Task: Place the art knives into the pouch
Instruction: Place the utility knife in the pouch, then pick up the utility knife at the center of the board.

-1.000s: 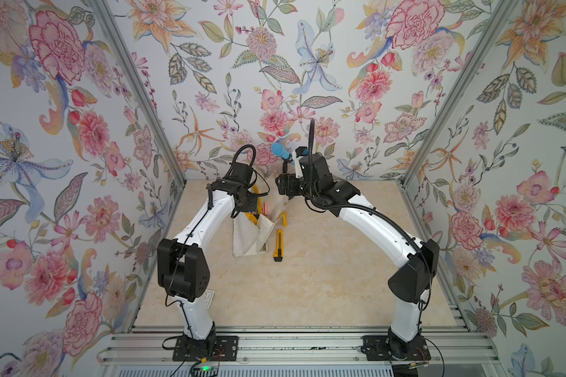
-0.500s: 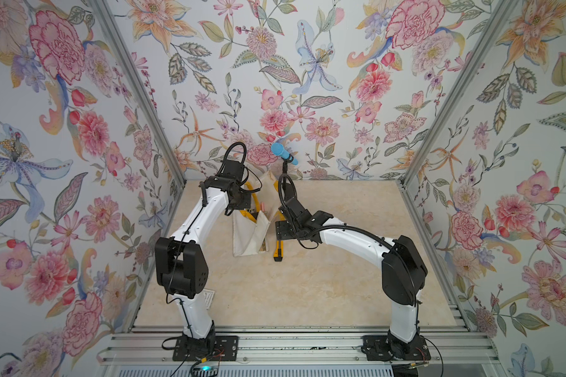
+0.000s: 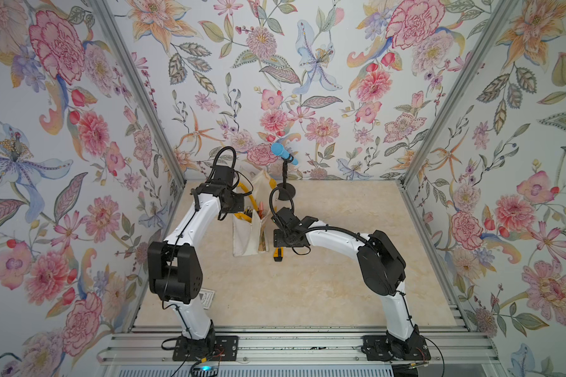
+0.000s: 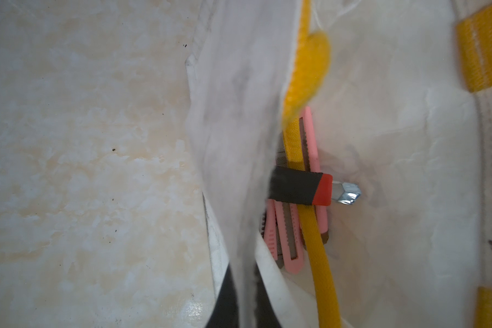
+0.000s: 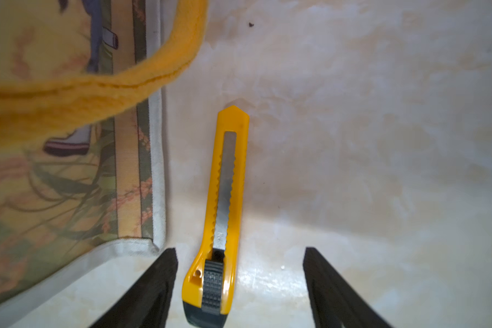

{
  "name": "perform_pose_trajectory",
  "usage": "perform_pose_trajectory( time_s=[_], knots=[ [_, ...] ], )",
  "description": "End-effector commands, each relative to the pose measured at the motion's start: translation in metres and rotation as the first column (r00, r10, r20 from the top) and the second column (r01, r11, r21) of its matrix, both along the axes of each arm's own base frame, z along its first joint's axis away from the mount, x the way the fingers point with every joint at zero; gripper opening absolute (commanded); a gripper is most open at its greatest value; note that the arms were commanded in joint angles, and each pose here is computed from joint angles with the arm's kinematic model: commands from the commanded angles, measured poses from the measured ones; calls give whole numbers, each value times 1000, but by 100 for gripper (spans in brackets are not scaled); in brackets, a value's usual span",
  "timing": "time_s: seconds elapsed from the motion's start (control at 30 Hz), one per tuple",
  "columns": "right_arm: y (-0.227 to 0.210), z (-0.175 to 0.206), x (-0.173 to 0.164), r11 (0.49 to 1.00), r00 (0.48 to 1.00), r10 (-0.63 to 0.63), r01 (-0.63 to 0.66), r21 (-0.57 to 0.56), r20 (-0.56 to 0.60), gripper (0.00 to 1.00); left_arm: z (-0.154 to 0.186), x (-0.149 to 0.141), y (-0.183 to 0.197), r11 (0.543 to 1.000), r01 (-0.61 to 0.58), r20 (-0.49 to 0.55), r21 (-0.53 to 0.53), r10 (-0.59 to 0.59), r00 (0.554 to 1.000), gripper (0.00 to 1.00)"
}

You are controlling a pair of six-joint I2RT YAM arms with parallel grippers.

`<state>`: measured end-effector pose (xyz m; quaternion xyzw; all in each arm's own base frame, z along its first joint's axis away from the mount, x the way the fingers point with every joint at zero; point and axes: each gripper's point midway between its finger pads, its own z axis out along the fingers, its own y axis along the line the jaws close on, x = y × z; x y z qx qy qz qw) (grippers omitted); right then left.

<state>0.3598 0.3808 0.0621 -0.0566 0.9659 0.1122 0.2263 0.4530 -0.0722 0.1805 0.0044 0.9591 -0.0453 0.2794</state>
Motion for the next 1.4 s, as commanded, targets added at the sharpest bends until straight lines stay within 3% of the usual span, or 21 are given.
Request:
perform_pose_trajectory(
  time_s=[0.0, 0.87, 1.2, 1.37],
  knots=[
    [8, -10, -3, 1000, 1000, -6, 6, -18, -28, 73, 8, -3, 3, 1000, 13, 35, -3, -13, 999, 0],
    [8, -52, -5, 993, 992, -20, 6, -115, -121, 50, 7, -16, 11, 999, 28, 30, 19, -29, 999, 0],
    [4, -56, -4, 991, 991, -17, -1, -137, -129, 29, 6, -15, 12, 999, 32, 29, 20, -33, 999, 0],
    [5, -50, -1, 991, 993, -13, -3, -137, -115, 23, 7, -16, 11, 999, 38, 32, 17, -39, 999, 0]
  ],
)
